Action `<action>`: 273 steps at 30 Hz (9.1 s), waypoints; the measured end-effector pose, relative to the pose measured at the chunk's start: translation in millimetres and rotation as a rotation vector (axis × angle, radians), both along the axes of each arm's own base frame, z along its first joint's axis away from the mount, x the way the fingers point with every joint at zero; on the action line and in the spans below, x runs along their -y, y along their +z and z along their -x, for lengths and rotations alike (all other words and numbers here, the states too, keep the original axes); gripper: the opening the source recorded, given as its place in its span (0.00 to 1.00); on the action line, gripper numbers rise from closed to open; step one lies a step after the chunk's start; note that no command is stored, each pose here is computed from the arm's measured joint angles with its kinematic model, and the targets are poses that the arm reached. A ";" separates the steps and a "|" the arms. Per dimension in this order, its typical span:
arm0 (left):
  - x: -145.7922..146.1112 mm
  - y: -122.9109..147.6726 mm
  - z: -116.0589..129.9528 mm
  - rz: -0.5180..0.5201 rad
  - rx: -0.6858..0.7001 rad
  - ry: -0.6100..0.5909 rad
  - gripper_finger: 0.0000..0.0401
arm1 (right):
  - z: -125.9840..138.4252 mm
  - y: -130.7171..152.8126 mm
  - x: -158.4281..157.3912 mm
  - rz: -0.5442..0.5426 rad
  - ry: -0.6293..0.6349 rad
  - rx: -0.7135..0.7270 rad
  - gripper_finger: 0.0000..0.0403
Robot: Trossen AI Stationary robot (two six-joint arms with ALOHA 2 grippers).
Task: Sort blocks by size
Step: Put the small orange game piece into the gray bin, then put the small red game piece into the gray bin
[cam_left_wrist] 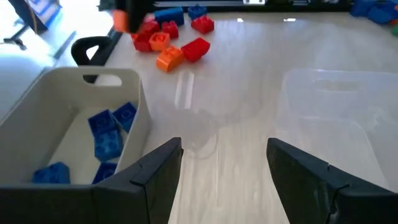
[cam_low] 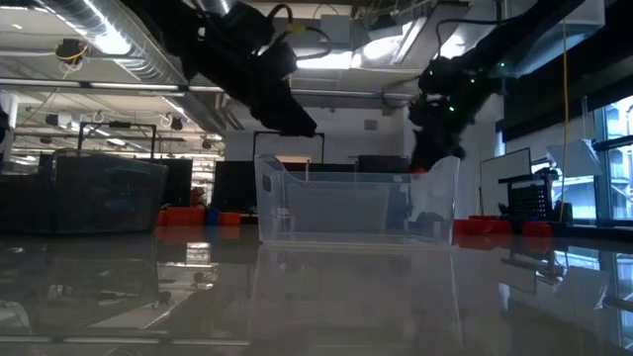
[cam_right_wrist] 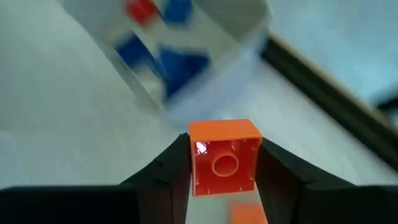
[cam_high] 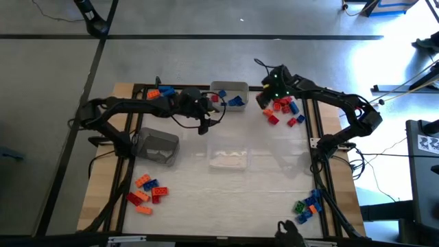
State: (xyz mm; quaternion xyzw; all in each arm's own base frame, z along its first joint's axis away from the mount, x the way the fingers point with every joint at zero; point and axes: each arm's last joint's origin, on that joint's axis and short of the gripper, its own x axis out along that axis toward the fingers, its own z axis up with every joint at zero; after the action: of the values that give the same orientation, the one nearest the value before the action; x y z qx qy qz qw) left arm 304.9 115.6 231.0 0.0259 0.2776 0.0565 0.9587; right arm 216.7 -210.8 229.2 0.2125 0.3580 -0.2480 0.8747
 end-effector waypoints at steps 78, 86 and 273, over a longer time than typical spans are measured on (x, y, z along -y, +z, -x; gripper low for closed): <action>-15.1 6.9 17.4 0.001 -0.031 0.058 0.56 | 52.0 -22.4 -20.9 -0.083 -0.386 -0.429 0.72; -15.1 6.8 17.4 0.001 -0.031 0.058 0.56 | 40.2 -49.5 -8.7 -0.155 -0.445 -0.439 0.72; -15.1 6.8 17.3 -0.004 -0.032 0.055 0.56 | -21.8 8.1 39.6 0.081 -0.050 -0.005 0.36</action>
State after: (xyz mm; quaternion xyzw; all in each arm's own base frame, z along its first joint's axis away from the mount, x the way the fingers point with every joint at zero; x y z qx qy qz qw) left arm 287.6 130.7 237.8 0.0212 0.2933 0.0829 0.9522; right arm 238.5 -250.4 237.3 0.1850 0.3446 -0.2844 0.8753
